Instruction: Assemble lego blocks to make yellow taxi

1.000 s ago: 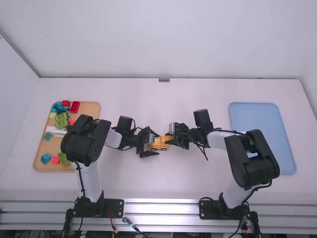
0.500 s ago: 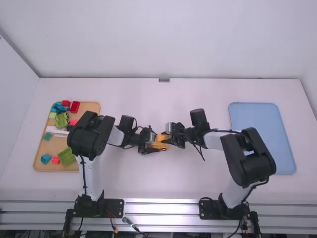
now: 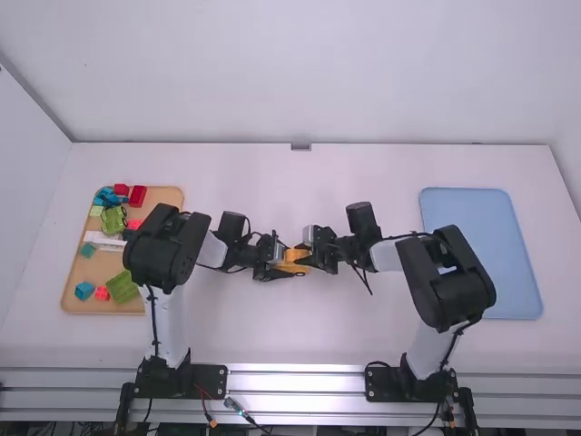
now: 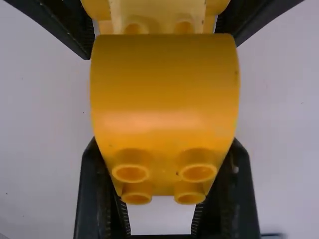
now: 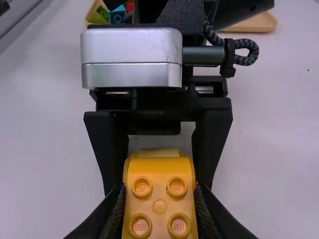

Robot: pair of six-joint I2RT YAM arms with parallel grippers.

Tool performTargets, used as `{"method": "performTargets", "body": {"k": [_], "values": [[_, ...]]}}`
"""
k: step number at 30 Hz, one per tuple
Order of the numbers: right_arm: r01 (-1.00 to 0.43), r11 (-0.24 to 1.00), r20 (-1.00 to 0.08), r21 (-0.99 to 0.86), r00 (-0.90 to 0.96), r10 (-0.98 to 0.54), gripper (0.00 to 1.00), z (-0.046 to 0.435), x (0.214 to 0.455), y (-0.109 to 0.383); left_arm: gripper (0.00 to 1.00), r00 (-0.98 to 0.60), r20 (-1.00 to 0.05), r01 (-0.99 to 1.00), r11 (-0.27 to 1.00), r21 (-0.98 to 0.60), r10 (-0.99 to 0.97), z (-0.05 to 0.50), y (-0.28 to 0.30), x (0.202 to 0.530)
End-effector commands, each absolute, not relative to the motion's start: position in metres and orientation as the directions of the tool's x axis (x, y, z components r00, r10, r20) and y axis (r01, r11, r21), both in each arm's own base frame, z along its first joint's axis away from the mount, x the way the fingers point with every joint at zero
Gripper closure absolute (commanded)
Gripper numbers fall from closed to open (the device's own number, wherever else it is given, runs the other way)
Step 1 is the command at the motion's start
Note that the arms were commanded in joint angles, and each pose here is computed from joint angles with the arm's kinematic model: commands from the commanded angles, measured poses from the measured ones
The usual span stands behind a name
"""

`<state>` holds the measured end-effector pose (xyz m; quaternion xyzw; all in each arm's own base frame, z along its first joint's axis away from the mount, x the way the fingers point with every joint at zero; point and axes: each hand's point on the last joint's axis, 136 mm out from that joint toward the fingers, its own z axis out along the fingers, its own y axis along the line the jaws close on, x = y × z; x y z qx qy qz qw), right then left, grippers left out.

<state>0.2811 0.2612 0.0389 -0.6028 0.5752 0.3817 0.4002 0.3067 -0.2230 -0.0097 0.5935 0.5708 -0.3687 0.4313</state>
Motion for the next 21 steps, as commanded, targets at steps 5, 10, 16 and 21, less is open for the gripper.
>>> {"method": "performTargets", "body": {"k": [5,10,16,21], "values": [[-0.999,-0.04,-0.925,-0.026,0.039,-0.378,1.0,0.037,0.274,0.264,0.49,0.069,-0.933,0.997,0.017,0.08,0.353,-0.012,-0.222,0.302],[-0.999,-0.04,-0.925,-0.027,0.04,-0.378,1.0,0.037,0.274,0.264,0.49,0.068,-0.933,0.997,0.015,0.078,0.352,-0.012,-0.223,0.302],[-0.999,-0.04,-0.929,-0.007,0.022,-0.37,1.0,0.025,0.279,0.269,0.49,0.07,-0.933,0.997,0.015,0.08,0.352,-0.012,-0.223,0.302],[-0.994,-0.109,-0.958,0.014,0.018,-0.287,1.0,0.029,0.275,0.272,0.49,0.064,-0.933,0.997,0.017,0.074,0.353,-0.013,-0.223,0.302]]}}
